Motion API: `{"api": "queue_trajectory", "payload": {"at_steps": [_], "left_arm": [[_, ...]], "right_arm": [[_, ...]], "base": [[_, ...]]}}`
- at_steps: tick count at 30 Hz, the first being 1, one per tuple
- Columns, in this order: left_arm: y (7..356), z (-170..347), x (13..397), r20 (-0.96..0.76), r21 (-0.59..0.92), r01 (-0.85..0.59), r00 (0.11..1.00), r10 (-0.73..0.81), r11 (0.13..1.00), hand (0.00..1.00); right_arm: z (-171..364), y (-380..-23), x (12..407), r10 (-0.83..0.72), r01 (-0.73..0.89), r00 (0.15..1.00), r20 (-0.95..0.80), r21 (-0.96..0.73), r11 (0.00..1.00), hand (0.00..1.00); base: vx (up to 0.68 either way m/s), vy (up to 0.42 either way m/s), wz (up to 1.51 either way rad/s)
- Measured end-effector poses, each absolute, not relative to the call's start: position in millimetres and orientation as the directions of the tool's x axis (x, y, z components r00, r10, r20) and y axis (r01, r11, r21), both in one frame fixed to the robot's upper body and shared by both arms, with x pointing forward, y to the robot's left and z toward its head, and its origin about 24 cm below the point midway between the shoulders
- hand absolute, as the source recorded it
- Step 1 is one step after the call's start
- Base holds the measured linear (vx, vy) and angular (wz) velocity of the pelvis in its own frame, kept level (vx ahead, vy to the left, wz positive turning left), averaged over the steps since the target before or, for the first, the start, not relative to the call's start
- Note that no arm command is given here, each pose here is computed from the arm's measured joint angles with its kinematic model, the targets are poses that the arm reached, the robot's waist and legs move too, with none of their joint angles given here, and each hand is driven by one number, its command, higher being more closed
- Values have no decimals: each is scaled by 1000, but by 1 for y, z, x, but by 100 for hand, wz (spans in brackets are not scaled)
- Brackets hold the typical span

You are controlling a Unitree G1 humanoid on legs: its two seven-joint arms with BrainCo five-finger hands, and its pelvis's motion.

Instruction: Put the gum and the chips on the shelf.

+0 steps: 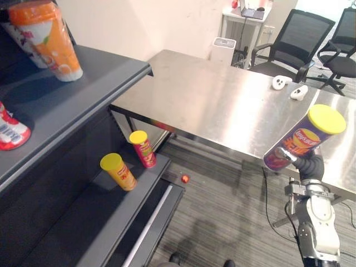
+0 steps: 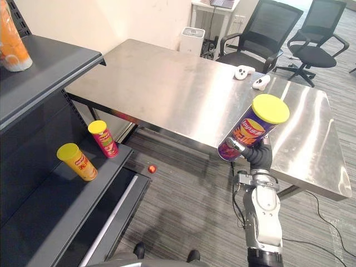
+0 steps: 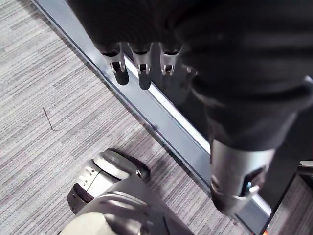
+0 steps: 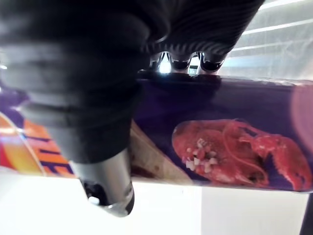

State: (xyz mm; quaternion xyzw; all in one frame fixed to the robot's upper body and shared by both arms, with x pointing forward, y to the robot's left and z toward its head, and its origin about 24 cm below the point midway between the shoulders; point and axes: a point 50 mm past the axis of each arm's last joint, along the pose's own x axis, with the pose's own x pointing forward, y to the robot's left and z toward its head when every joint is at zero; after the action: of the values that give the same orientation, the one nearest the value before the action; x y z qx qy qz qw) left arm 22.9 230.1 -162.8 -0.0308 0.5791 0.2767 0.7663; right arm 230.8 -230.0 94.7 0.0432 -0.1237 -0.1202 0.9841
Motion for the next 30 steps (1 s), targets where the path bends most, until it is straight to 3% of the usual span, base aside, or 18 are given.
{"api": "queue_trajectory", "payload": {"at_steps": [14,24,30], "left_arm": [[218,-167,13,-925,218,-608,120,360,763,0],[193,-173,17,-948,180,-648,86,306,740,0],[190,-173,-2,-954,208,-634,38,299,745,0]], "right_arm": [[78,-226,223,-260,239,952,164,137,961,100],[98,-247,235,-355,335,904,237,120,934,100],[76,-240,225,-373,358,914,156,118,926,100]], "base": [[-15,2,20],[-5,-20,113],[9,108,63]]}}
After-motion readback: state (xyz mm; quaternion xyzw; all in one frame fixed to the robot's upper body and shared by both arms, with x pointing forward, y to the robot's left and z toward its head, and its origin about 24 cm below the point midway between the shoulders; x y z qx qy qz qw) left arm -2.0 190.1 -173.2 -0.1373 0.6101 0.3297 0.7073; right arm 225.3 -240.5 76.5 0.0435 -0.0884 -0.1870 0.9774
